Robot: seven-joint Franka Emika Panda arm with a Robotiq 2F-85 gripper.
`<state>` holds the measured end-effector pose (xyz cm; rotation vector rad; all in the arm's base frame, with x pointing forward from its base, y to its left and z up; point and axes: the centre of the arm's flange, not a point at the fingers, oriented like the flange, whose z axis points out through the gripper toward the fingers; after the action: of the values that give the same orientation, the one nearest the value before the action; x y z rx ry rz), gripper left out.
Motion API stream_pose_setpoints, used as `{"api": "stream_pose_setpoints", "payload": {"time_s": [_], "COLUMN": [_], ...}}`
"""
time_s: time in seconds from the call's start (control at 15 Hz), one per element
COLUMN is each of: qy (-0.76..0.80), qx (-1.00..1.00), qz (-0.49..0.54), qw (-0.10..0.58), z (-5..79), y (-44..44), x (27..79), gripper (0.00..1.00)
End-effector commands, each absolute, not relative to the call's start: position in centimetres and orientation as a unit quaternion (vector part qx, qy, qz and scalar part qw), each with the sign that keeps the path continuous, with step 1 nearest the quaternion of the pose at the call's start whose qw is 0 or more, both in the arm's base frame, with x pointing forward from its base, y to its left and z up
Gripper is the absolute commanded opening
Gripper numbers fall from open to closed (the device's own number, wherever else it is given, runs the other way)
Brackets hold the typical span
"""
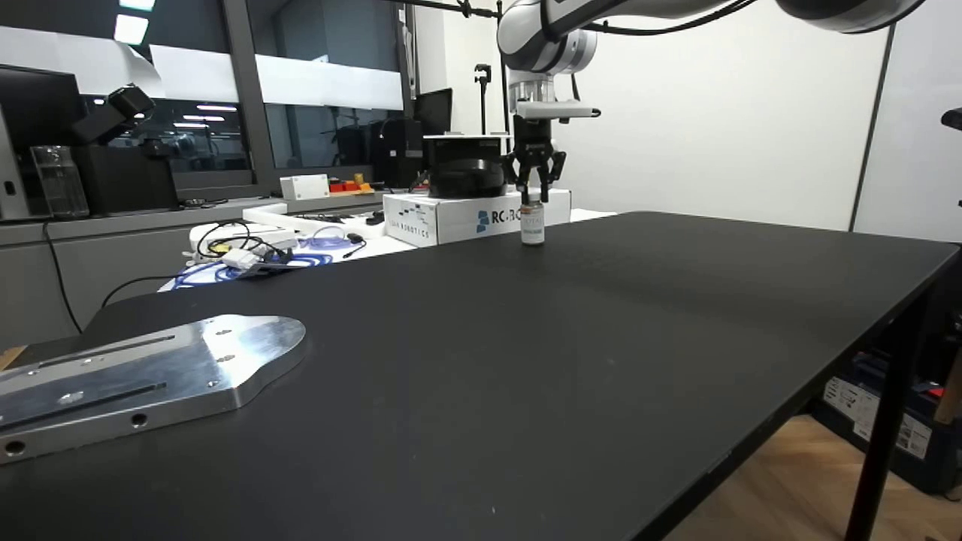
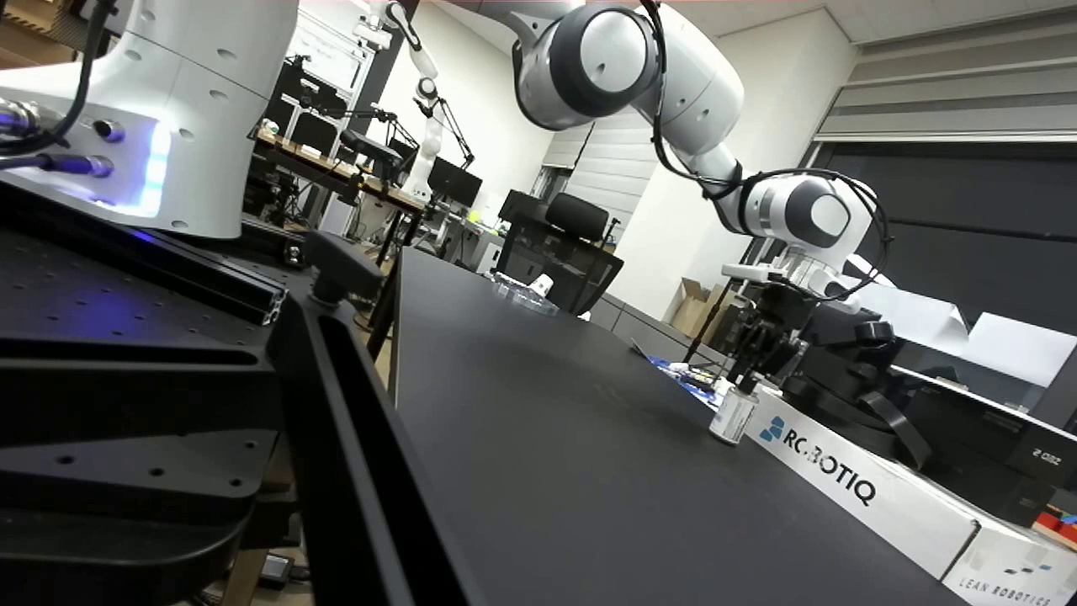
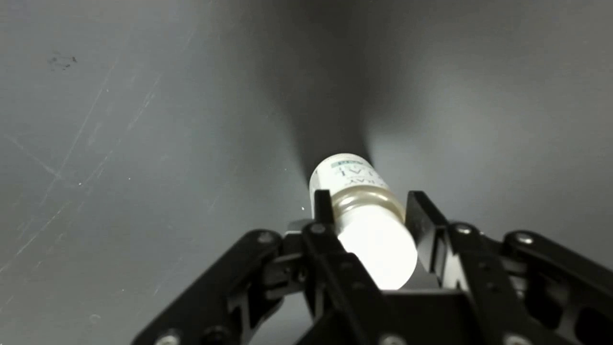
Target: Move the bottle from the left side to the right side of the table
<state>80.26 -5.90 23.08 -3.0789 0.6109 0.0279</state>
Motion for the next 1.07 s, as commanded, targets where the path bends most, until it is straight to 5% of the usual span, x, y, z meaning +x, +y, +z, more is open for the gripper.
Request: {"api": "stream_pose_setpoints", "payload": {"time_s": [0.0,0.4,1.0], "qy": [0.218,0.216,0.169], "qx": [-0.976,-0.976,-0.984], "qz": [0.013,-0.004,-0.044], "qw": [0.013,0.029,0.029], "z": [23.6,29.3,40.2], "y": [-6.4,-4.8,-1.0], "x": [79.6,79.3,79.6], "gripper": [0.67,0.98,1.0]}}
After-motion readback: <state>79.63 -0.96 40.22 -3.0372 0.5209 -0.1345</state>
